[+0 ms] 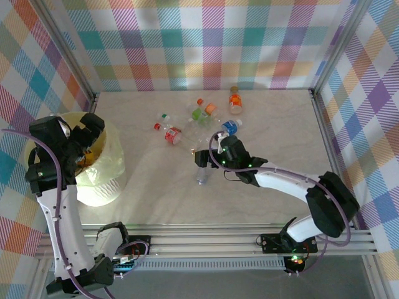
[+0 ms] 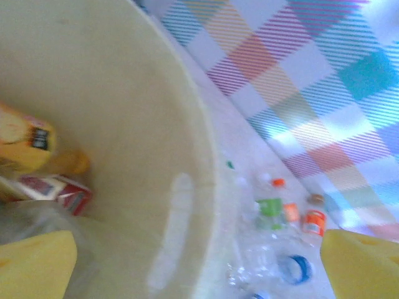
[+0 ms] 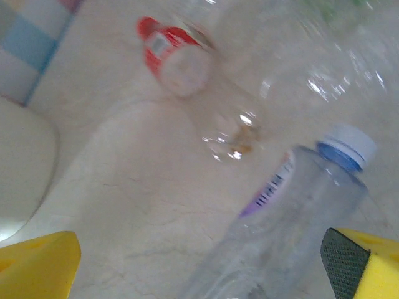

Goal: Put the plastic bottles in the bin

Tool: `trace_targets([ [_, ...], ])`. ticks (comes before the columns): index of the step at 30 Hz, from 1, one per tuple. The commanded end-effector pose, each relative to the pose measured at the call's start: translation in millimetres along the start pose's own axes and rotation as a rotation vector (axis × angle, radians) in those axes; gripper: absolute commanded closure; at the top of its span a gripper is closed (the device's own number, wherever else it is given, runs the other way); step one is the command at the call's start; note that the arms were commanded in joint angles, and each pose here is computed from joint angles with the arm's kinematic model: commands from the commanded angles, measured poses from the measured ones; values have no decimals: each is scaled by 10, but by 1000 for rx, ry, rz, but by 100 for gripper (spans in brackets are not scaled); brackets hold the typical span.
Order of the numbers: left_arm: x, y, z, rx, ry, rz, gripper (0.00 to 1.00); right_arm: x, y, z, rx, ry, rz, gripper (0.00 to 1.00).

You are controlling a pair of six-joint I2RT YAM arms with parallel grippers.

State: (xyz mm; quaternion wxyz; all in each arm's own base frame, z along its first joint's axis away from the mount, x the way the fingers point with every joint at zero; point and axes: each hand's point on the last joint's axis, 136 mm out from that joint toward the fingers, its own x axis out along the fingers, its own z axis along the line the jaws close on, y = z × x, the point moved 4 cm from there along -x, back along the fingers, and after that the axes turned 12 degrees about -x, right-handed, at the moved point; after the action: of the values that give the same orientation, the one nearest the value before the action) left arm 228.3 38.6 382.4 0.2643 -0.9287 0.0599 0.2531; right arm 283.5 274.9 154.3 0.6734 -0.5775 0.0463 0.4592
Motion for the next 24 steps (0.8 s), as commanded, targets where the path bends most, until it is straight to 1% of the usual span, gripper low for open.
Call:
trace_targets([
  [1,-55,152,-292,49,197,80,0,65,117,-134,180,131,92,0],
  [5,-46,286,-434,69,297,144,0,136,251,-172,264,162,159,0],
  [7,-10,359,-477,72,320,177,0,159,321,-161,276,162,187,0],
  [10,89,476,-543,71,345,212,0,205,406,-108,236,147,241,0],
  [12,163,576,-614,77,364,242,0,227,452,-93,206,164,288,0],
  [15,240,746,-738,122,371,294,0,271,504,-38,169,169,341,0],
  [19,327,903,-847,176,364,313,0,351,563,54,134,165,378,2],
  [21,382,961,-883,187,364,323,0,393,622,51,124,192,405,3],
  [24,468,1066,-913,205,354,356,0,416,718,2,65,281,426,7],
])
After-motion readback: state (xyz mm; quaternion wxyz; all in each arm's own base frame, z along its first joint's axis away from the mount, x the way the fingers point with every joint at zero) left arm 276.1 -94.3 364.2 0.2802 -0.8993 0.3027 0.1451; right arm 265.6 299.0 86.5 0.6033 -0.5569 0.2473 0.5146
